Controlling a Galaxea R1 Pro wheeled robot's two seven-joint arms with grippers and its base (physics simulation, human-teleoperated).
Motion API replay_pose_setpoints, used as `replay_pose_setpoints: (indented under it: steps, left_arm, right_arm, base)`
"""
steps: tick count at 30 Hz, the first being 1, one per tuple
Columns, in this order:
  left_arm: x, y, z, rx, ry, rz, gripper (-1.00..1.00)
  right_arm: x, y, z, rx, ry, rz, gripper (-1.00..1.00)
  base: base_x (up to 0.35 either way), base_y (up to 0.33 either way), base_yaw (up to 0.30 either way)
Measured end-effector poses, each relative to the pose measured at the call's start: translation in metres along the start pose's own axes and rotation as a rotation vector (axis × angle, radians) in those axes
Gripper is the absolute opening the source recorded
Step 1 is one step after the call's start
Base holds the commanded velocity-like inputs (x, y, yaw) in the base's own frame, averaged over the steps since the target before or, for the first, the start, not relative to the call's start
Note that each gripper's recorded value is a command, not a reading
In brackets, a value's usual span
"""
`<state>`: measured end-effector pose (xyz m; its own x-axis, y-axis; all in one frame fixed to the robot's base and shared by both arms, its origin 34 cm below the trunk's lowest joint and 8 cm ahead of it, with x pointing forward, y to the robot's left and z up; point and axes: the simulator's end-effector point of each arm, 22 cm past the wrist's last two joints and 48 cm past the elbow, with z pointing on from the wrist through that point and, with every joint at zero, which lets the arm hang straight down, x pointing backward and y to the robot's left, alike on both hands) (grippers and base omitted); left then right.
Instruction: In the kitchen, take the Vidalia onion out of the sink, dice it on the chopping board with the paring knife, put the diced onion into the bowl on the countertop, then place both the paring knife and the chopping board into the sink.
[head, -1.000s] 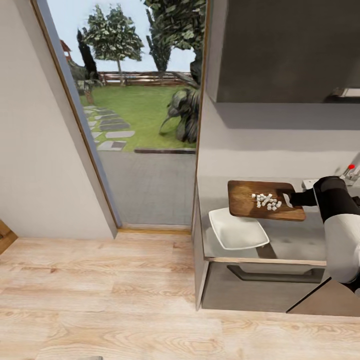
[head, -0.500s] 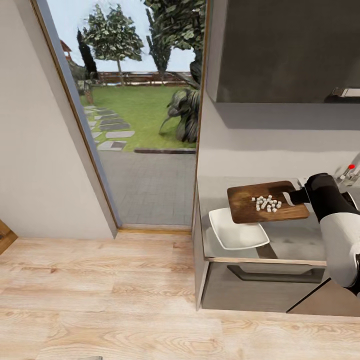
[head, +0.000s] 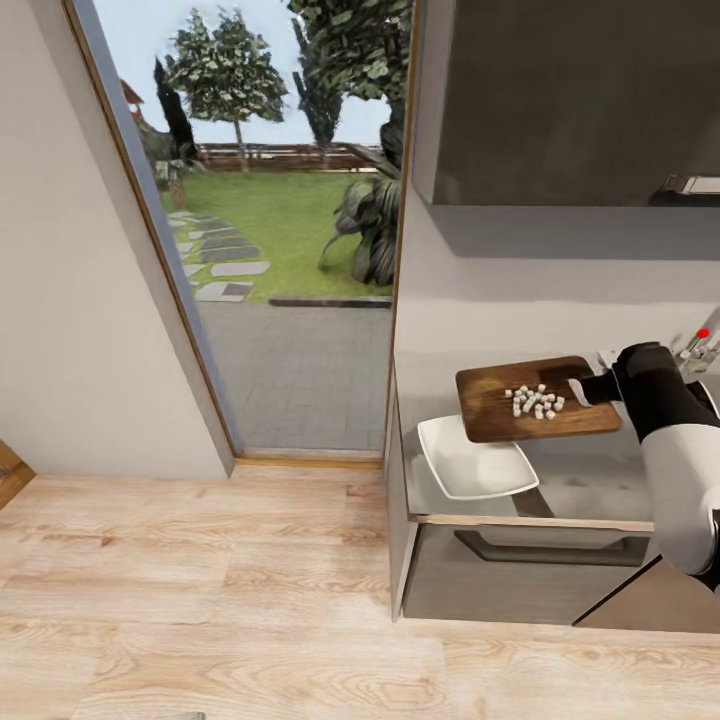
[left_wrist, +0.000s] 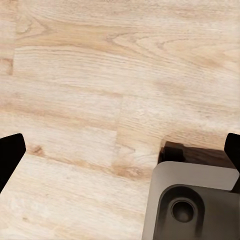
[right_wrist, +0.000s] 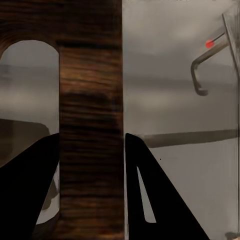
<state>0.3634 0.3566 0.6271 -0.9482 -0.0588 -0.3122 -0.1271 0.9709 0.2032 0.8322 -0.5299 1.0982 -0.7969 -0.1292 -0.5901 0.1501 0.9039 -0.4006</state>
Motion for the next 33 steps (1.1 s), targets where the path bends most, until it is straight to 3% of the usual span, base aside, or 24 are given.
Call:
replay_pose_setpoints:
  steps: [5, 10, 23, 27, 33]
  left_arm:
    - [0.000, 0.001, 0.000, -0.002, 0.000, 0.001, 1.00]
    - [0.000, 0.001, 0.000, -0.002, 0.000, 0.001, 1.00]
    - [0.000, 0.001, 0.000, -0.002, 0.000, 0.001, 1.00]
    - [0.000, 0.001, 0.000, -0.002, 0.000, 0.001, 1.00]
    - [0.000, 0.001, 0.000, -0.002, -0.001, 0.000, 1.00]
  right_arm:
    - [-0.023, -0.016, -0.015, 0.033, -0.063, 0.013, -1.00]
    - [-0.029, -0.019, -0.020, 0.041, -0.080, 0.018, -1.00]
    - [-0.034, -0.017, -0.022, 0.040, -0.095, 0.013, -1.00]
    - [-0.044, -0.017, -0.023, 0.042, -0.139, -0.004, -1.00]
    - [-0.046, -0.017, -0.023, 0.044, -0.150, -0.010, -1.00]
  base:
    - [0.000, 0.000, 0.000]
    - [0.000, 0.000, 0.000]
    - [0.000, 0.000, 0.000]
    - [0.000, 0.000, 0.000]
    - [0.000, 0.000, 0.000]
